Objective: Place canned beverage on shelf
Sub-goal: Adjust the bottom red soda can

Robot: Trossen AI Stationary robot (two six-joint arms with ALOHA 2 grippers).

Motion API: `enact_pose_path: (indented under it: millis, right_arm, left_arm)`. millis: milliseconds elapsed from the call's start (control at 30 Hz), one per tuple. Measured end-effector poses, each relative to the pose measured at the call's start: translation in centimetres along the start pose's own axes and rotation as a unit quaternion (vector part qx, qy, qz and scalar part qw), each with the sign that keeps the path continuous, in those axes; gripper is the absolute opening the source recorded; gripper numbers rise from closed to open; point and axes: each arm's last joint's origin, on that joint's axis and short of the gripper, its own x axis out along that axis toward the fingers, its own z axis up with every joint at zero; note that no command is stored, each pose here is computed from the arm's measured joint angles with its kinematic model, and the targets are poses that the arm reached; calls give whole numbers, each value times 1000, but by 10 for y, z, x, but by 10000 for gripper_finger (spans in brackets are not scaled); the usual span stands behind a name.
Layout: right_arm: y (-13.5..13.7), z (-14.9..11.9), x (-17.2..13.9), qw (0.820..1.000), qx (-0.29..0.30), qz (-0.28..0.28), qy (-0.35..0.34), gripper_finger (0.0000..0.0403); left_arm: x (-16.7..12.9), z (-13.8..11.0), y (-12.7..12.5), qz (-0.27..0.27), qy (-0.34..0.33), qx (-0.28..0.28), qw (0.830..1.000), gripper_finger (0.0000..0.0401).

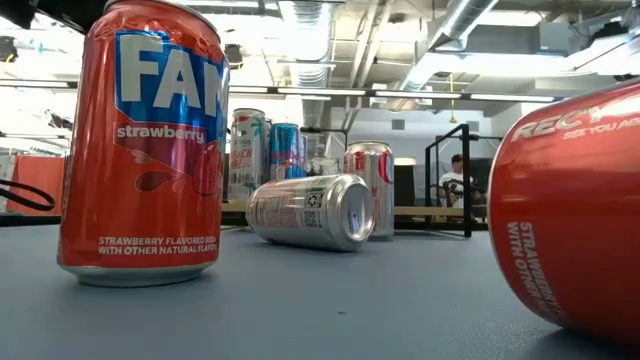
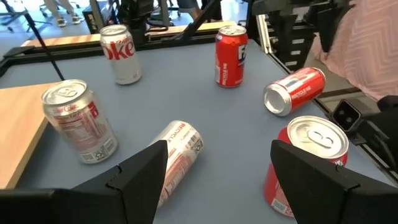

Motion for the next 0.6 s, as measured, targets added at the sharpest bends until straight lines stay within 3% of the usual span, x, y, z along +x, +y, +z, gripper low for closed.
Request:
enact_pose_path:
  millis: [333,600]
  right_arm:
    - [-2,-20,16,995,-38,-80,41,344]
    - [-1,-11,17,997,36,-19,65,344]
  left_arm:
    - [0,-1,1,33,3,-16,999,275]
    - [1,-4,0,32,14,-25,999,275]
